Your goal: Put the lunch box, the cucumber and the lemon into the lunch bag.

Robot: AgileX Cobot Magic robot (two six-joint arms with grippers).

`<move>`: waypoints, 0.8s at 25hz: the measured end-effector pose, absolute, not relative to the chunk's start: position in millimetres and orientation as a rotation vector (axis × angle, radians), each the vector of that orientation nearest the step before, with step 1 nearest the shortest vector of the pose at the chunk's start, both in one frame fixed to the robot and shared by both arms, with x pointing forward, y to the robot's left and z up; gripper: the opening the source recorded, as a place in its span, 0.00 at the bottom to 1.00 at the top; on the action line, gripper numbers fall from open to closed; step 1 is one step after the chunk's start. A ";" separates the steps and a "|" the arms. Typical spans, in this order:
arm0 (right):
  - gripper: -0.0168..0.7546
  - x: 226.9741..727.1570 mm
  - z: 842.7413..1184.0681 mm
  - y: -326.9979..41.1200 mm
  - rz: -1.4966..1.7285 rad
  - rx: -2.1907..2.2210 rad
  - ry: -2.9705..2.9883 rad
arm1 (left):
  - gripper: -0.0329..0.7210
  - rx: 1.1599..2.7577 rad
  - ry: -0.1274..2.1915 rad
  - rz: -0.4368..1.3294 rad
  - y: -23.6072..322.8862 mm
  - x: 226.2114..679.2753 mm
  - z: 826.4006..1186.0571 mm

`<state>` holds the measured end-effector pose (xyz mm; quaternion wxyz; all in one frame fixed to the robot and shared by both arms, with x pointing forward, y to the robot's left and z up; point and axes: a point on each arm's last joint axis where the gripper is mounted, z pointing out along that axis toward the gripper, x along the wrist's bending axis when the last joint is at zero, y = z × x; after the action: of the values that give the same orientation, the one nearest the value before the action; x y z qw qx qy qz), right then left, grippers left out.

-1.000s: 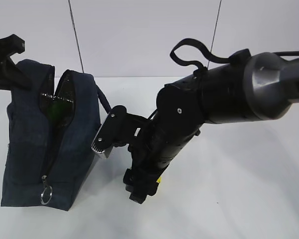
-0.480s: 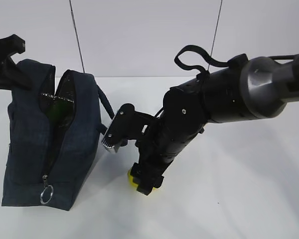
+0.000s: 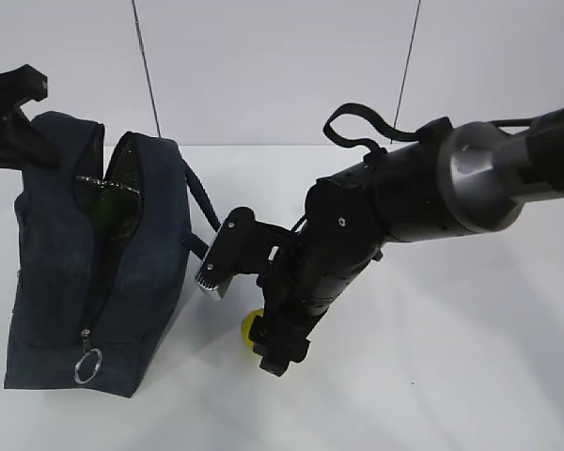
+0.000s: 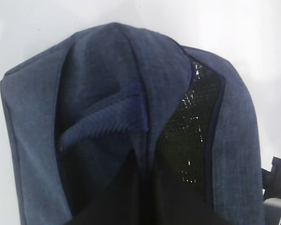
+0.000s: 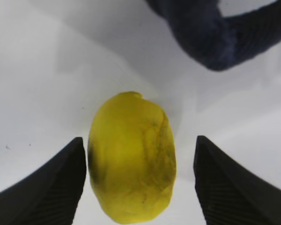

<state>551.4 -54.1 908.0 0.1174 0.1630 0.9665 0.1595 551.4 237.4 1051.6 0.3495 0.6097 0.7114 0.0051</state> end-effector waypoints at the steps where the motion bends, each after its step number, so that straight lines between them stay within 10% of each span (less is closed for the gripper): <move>1: 0.73 551.5 907.4 -53.9 0.470 0.483 2.828 | 0.03 1.580 1.843 0.013 237.4 551.4 1051.6; 20: 0.56 551.7 899.0 -52.4 0.475 0.501 2.843 | 0.03 1.579 1.843 0.015 237.5 551.6 1051.7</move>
<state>551.7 -52.4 899.0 0.1078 0.1704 0.9661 0.1613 551.6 237.5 1051.7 0.3499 0.6094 0.7114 0.0058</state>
